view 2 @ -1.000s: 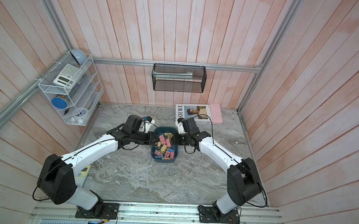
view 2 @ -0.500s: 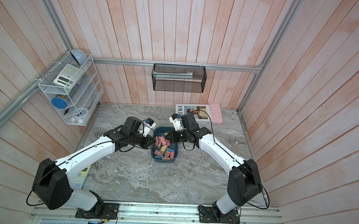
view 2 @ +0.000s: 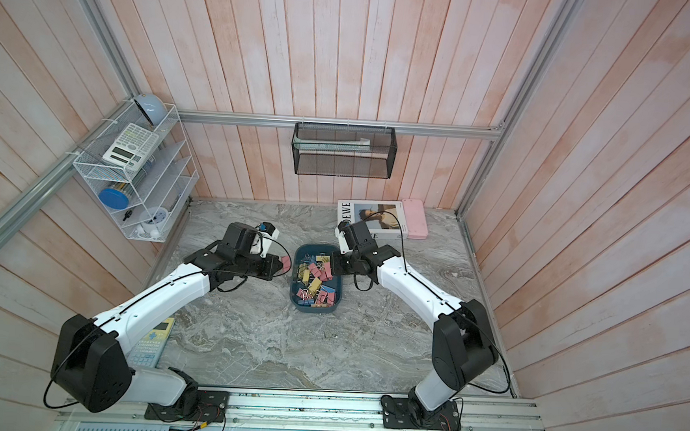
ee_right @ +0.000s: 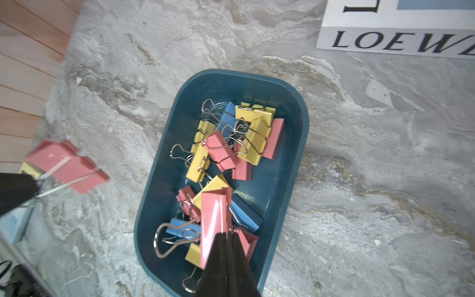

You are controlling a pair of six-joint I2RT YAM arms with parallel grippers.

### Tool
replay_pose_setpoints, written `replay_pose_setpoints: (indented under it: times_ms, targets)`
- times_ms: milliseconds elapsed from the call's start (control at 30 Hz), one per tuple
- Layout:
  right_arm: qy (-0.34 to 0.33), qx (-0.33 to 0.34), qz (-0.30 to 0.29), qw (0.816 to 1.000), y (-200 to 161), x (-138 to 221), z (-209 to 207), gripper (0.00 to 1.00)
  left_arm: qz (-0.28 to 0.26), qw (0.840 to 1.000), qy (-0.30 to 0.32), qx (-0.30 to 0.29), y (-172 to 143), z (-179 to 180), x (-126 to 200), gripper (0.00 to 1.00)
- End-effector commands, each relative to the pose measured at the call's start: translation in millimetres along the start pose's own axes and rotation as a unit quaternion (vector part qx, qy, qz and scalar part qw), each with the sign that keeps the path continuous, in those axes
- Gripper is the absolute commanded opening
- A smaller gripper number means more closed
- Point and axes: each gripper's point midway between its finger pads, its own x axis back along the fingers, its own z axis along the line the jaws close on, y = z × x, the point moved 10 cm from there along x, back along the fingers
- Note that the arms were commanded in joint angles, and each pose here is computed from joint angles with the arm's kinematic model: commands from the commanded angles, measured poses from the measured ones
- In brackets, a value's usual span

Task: Take out the binder clips from the storage box
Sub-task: Place the binder clip in the storage box, then place the binder clip at the center of the board.

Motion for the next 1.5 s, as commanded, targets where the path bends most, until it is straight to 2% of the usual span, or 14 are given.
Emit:
replay_pose_setpoints:
  times_ms: [0, 167, 233, 300, 367, 500, 800, 867, 967, 1067, 1167, 1333, 1467]
  targets:
    - [-0.07, 0.033, 0.002, 0.997, 2.6, -14.2, 10.6, 0.0, -0.026, 0.997, 0.017, 0.069, 1.1, 16.5, 3.5, 0.0]
    - [-0.098, 0.047, 0.037, 0.993, -2.2, -38.7, 18.4, 0.0, -0.037, 0.983, 0.053, 0.172, -6.2, 52.1, -5.6, 0.0]
    - [-0.093, 0.054, 0.047, 0.993, -3.8, -41.7, 23.5, 0.16, -0.039, 0.977, 0.058, 0.202, -10.6, 64.9, -10.8, 0.0]
    - [-0.084, 0.058, 0.056, 0.993, -3.7, -40.0, 26.8, 0.2, -0.046, 0.972, 0.061, 0.222, -13.3, 75.8, -15.7, 0.0]
    - [-0.08, 0.057, 0.056, 0.994, -1.8, -34.4, 28.4, 0.29, -0.05, 0.966, 0.072, 0.242, -17.2, 87.5, -21.1, 0.0]
    - [-0.075, 0.057, 0.04, 0.995, 2.3, -16.0, 30.8, 0.31, -0.059, 0.952, 0.076, 0.289, -22.0, 113.0, -34.9, 0.0]
    - [-0.097, 0.046, -0.034, 0.994, -0.9, 38.2, 23.1, 0.73, -0.071, 0.925, 0.074, 0.365, -23.3, 167.4, -68.3, 0.0]
    - [-0.099, 0.039, -0.06, 0.992, -3.8, 50.3, 20.3, 0.86, -0.072, 0.92, 0.075, 0.378, -21.9, 176.0, -74.0, 0.0]
    - [-0.099, 0.036, -0.077, 0.991, -7.4, 61.5, 17.8, 0.95, -0.083, 0.912, 0.071, 0.395, -20.2, 185.0, -78.6, 0.01]
    - [-0.104, 0.034, -0.074, 0.991, -9.8, 63.9, 16.1, 0.97, -0.094, 0.905, 0.066, 0.409, -20.2, 190.8, -76.3, 0.29]
    - [-0.107, 0.031, -0.071, 0.991, -10.8, 63.7, 15.4, 0.98, -0.098, 0.907, 0.074, 0.402, -18.8, 188.3, -66.4, 0.6]
    - [-0.111, 0.026, -0.078, 0.99, -11.8, 66.7, 14.1, 0.98, -0.102, 0.916, 0.071, 0.382, -10.2, 171.2, -40.1, 0.62]
    - [-0.109, 0.023, -0.076, 0.991, -15.5, 65.9, 12.9, 0.98, -0.081, 0.934, 0.063, 0.342, -0.2, 140.6, -27.2, 0.61]
